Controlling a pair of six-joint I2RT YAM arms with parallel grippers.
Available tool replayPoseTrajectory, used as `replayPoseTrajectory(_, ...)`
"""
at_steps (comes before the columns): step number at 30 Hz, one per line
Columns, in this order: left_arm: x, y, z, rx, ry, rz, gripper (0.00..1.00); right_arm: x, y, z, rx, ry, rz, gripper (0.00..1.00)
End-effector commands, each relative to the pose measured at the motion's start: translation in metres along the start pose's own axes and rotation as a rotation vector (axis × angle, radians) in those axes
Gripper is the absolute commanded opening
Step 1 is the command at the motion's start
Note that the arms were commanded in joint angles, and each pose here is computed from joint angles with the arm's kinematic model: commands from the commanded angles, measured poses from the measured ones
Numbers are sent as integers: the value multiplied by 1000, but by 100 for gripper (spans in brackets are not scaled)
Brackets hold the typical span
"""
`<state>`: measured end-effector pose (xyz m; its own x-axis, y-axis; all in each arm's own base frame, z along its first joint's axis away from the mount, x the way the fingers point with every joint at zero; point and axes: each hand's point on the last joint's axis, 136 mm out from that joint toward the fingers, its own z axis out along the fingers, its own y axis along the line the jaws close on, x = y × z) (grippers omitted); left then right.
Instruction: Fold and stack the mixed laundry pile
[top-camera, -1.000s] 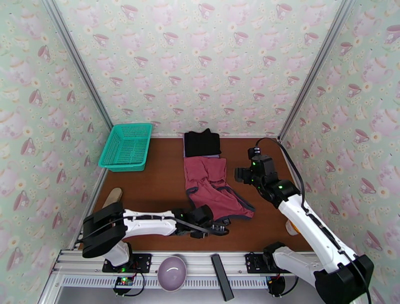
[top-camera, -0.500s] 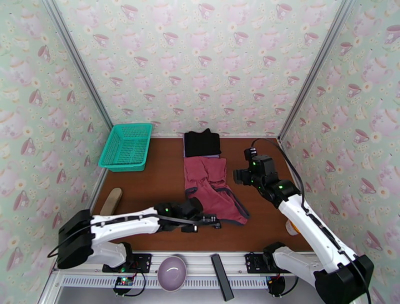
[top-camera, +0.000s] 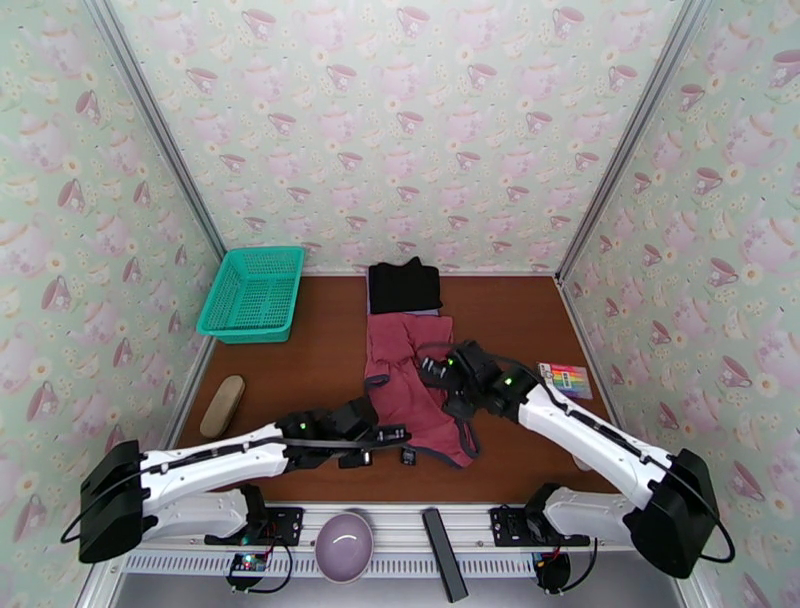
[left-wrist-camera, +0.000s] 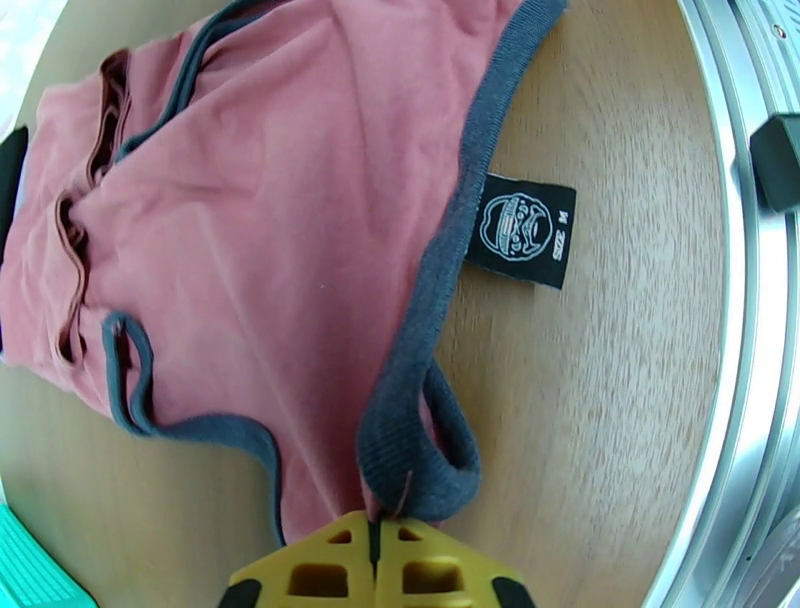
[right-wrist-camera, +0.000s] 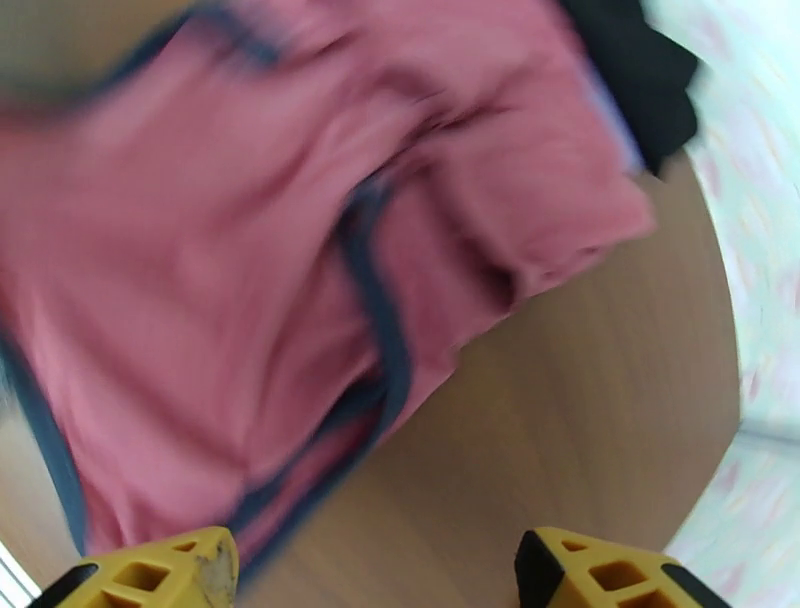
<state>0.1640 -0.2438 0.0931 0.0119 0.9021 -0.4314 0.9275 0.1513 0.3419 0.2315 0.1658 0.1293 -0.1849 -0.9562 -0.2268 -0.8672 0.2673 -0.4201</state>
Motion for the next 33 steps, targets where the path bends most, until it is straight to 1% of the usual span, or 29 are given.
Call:
replayPoseTrajectory(1,12,3,-8,-5,13,-46,0,16,26,-12,-36,40,-333,83)
replayPoseTrajectory(3,16,5,-12,-9,6,-54,0,17,50,-14,-82,30,-480,85)
replayPoseTrajectory(5,20,6,-13,-14,-4,-53,0,17,73,-16,-133,6,-581,85)
replayPoseTrajectory(7,23,6,-13,-21,-6,-53,0,17,95,-17,-195,-23,-648,85)
replayPoseTrajectory(9,25,5,-13,-25,-3,-55,0,18,111,-14,-222,-44,-705,85)
replayPoseTrajectory(16,23,3,-11,-10,-9,-74,0,13,139,3,-234,-112,-787,86)
replayPoseTrajectory(19,22,4,-11,-13,-13,-76,0,12,148,14,-221,-108,-828,87)
replayPoseTrajectory(24,22,3,-13,-9,-18,-78,0,7,144,23,-186,-81,-813,85)
replayPoseTrajectory(26,22,2,-14,-12,-19,-74,0,13,143,26,-187,-42,-822,80)
replayPoseTrajectory(27,23,3,-14,-13,-18,-74,0,16,143,27,-185,-28,-826,76)
replayPoseTrajectory(33,20,3,-18,-22,-39,-77,0,33,144,26,-193,50,-837,43)
